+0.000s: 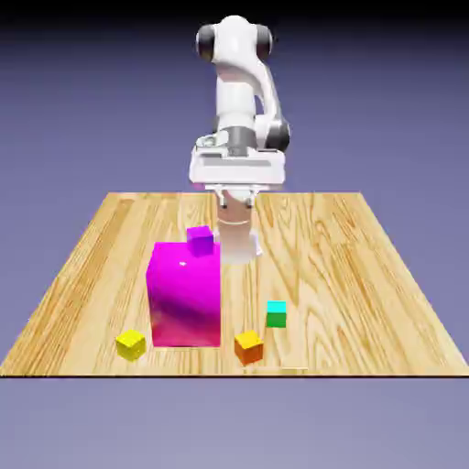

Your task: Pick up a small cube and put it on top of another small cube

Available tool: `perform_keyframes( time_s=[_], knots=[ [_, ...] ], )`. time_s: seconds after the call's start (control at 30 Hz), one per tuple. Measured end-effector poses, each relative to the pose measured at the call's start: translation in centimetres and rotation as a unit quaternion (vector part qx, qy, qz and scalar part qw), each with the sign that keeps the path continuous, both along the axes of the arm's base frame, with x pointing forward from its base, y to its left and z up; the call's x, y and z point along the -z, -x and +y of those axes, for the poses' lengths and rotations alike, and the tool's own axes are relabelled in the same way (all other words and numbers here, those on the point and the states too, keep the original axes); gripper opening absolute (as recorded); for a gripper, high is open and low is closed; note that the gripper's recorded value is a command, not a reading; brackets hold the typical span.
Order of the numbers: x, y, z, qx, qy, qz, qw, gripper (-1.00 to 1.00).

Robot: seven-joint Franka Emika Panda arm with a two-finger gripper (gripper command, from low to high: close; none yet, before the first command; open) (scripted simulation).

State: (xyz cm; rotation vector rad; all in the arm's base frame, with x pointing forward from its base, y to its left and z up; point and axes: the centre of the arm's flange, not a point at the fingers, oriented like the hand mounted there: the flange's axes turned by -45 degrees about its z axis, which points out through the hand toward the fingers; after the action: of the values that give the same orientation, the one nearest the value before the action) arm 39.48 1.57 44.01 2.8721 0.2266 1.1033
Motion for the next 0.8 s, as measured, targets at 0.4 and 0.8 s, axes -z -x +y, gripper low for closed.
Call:
perform_keyframes(
  time_s=[0.4,0.8],
  knots=[
    [18.9,0.9,9.2,-0.397,0.259,0.282,0.834,0.00],
    [28.7,3.6,12.0,-0.553,0.293,0.340,0.702,0.00]
  ],
)
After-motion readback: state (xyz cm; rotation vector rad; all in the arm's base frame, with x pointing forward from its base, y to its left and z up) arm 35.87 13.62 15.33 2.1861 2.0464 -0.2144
